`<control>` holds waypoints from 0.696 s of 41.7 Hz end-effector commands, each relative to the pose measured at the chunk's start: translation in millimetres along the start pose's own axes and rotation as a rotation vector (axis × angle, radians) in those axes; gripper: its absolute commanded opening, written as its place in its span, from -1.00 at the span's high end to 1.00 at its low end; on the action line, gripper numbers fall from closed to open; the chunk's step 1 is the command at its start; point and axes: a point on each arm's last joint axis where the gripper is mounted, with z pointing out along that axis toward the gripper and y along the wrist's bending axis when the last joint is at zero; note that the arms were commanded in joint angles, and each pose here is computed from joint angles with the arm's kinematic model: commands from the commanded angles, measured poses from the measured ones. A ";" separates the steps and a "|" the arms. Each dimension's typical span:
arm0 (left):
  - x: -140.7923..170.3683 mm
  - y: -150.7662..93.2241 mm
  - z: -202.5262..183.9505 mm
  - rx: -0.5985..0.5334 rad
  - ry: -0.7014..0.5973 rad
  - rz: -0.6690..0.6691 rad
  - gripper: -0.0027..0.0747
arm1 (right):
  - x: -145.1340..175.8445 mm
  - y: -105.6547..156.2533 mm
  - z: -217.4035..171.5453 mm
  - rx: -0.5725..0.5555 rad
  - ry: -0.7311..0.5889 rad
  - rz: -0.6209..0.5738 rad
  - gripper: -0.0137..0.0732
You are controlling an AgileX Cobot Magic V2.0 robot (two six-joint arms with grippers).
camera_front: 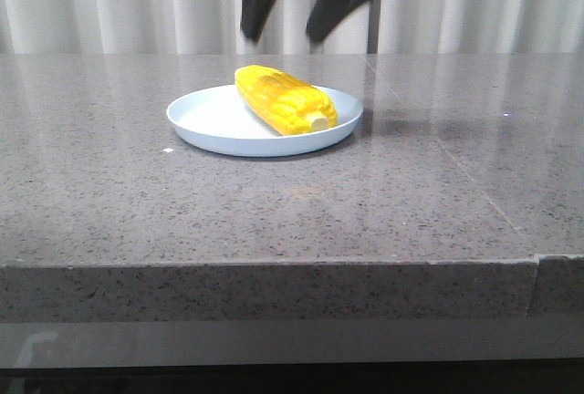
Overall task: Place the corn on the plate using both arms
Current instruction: 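Open the right gripper and raise it off the corn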
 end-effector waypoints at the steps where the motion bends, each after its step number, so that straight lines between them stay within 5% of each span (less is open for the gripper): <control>1: -12.4 -0.9 -6.3 0.007 -0.098 -0.008 -0.40 | -10.9 6.2 -75.9 0.008 -0.181 -0.044 -0.60; 16: -12.4 -0.9 -6.3 0.007 -0.098 -0.008 -0.40 | 57.2 2.3 -182.6 0.076 -0.298 -0.107 -0.60; 29: -12.6 -0.9 -6.3 0.007 -0.100 -0.008 -0.40 | 138.1 -3.1 -232.1 0.078 -0.353 -0.113 -0.60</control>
